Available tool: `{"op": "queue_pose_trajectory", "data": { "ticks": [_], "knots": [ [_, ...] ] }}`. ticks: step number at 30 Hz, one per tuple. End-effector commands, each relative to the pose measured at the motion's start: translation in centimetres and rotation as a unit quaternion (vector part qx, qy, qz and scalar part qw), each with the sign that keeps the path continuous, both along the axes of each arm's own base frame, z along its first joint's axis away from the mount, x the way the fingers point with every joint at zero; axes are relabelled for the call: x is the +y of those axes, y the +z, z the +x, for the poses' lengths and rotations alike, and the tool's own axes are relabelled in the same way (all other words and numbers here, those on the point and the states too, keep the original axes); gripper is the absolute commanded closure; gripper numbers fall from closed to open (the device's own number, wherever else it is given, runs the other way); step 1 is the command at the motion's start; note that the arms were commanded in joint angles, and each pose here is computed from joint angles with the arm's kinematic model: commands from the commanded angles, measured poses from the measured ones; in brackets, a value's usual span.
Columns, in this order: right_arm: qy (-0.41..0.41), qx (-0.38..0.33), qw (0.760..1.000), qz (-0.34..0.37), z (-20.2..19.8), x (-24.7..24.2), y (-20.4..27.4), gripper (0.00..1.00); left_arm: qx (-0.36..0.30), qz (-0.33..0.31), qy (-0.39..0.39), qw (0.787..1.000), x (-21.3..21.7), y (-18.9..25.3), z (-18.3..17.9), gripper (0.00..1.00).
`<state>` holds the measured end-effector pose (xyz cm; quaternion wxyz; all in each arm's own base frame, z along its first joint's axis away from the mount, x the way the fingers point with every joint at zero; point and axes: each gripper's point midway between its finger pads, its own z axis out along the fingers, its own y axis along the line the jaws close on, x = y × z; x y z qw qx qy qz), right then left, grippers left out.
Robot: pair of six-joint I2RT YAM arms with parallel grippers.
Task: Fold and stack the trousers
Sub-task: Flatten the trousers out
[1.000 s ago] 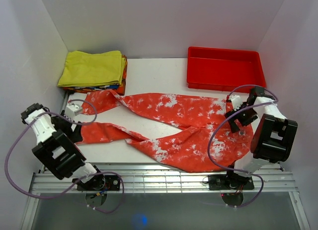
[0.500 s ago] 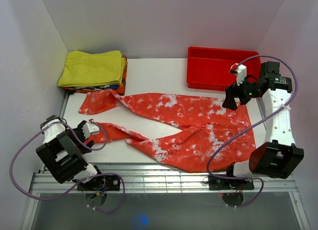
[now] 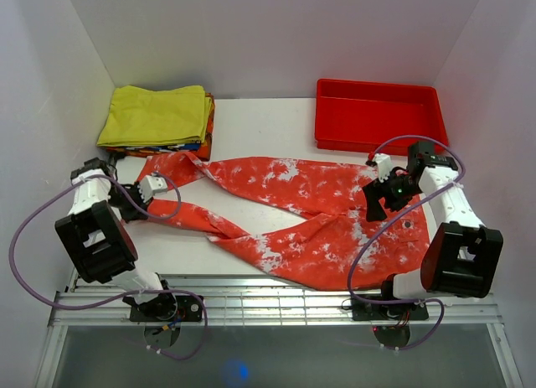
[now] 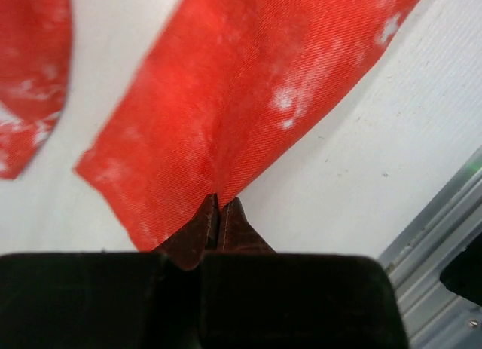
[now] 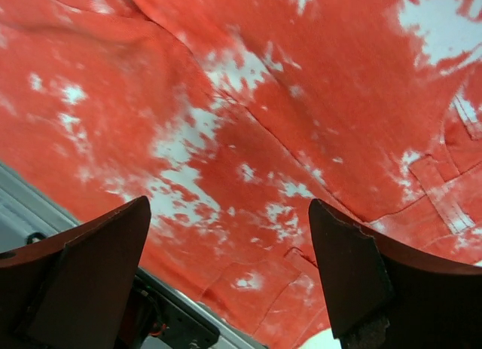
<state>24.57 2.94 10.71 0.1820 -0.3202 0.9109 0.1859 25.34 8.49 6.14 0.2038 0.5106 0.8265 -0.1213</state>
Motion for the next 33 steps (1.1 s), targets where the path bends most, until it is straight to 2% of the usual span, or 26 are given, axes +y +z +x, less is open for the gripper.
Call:
{"op": "queue_pose_trajectory", "data": {
  "ticks": [1,3,4,7,11,13,15,16,17,18,19,20,22,23,25,26,27,28,30,32,33],
  "knots": [
    [-0.001,-0.047,0.997,-0.067,2.6,-2.4,-1.5,0.09,0.055,-0.032,0.045,0.997,-1.4,5.2,-2.6,1.00],
    [-0.005,-0.030,0.995,-0.095,2.5,-3.5,-3.1,0.09,0.052,-0.012,0.100,0.994,-0.4,7.1,-1.9,1.00],
    [-0.004,-0.027,0.994,-0.104,2.5,-3.8,-3.7,0.08,0.060,0.020,0.107,0.992,0.7,7.2,-2.5,1.00],
    [-0.004,-0.025,0.990,-0.141,2.8,-5.2,-5.3,0.08,0.095,0.060,0.132,0.985,1.7,6.5,-4.9,1.00],
    [-0.006,-0.030,0.984,-0.176,3.8,-6.6,-6.4,0.08,0.179,0.121,0.167,0.962,3.4,4.7,-8.1,1.00],
    [-0.006,-0.033,0.984,-0.178,4.1,-6.7,-6.4,0.08,0.222,0.111,0.203,0.947,3.6,3.5,-7.8,1.00],
    [-0.006,-0.037,0.983,-0.178,4.3,-6.7,-6.3,0.08,0.241,0.074,0.237,0.938,3.3,2.7,-5.9,1.00],
    [-0.007,-0.038,0.983,-0.180,4.4,-6.8,-6.3,0.08,0.211,0.062,0.262,0.940,4.2,3.7,-2.7,1.00],
    [-0.004,-0.039,0.982,-0.182,4.3,-6.9,-6.3,0.08,0.239,0.032,0.293,0.925,4.1,2.2,-0.9,1.00],
    [-0.002,-0.039,0.981,-0.188,4.3,-7.1,-6.2,0.08,0.229,-0.011,0.306,0.924,3.5,2.2,1.4,1.00],
    [0.000,-0.039,0.981,-0.191,4.2,-7.2,-6.3,0.08,0.191,-0.024,0.320,0.928,4.5,3.4,4.9,0.96],
    [0.002,-0.039,0.980,-0.193,4.0,-7.2,-6.4,0.08,0.225,-0.045,0.348,0.909,4.4,1.4,6.1,0.89],
    [0.010,-0.041,0.979,-0.201,3.9,-7.5,-6.4,0.08,0.210,-0.064,0.370,0.903,5.0,1.2,9.8,0.75],
    [0.009,-0.042,0.978,-0.204,4.0,-7.6,-6.3,0.08,0.229,-0.074,0.377,0.895,5.0,-0.5,10.4,0.63],
    [0.009,-0.041,0.977,-0.207,3.9,-7.7,-6.2,0.08,0.209,-0.082,0.382,0.897,5.6,-0.2,12.1,0.45],
    [0.011,-0.043,0.978,-0.206,3.8,-7.7,-5.9,0.08,0.204,-0.084,0.376,0.900,5.6,-0.1,12.2,0.16],
    [0.017,-0.047,0.980,-0.191,3.7,-7.1,-5.5,0.08,0.191,-0.081,0.369,0.906,5.8,0.5,12.3,0.14],
    [0.035,-0.051,0.981,-0.184,3.6,-6.8,-5.1,0.07,0.177,-0.078,0.361,0.912,6.1,1.1,12.3,0.02],
    [0.060,-0.067,0.986,-0.140,3.0,-4.9,-3.2,0.06,0.132,-0.062,0.326,0.934,6.6,3.3,11.5,0.02],
    [0.088,-0.077,0.987,-0.107,1.9,-3.0,-1.2,0.04,0.115,-0.050,0.315,0.941,7.1,3.8,10.2,0.02],
    [0.103,-0.087,0.988,-0.078,1.7,-1.4,-0.2,0.03,0.082,-0.038,0.306,0.948,8.1,5.0,9.7,0.02]
  ]
}}
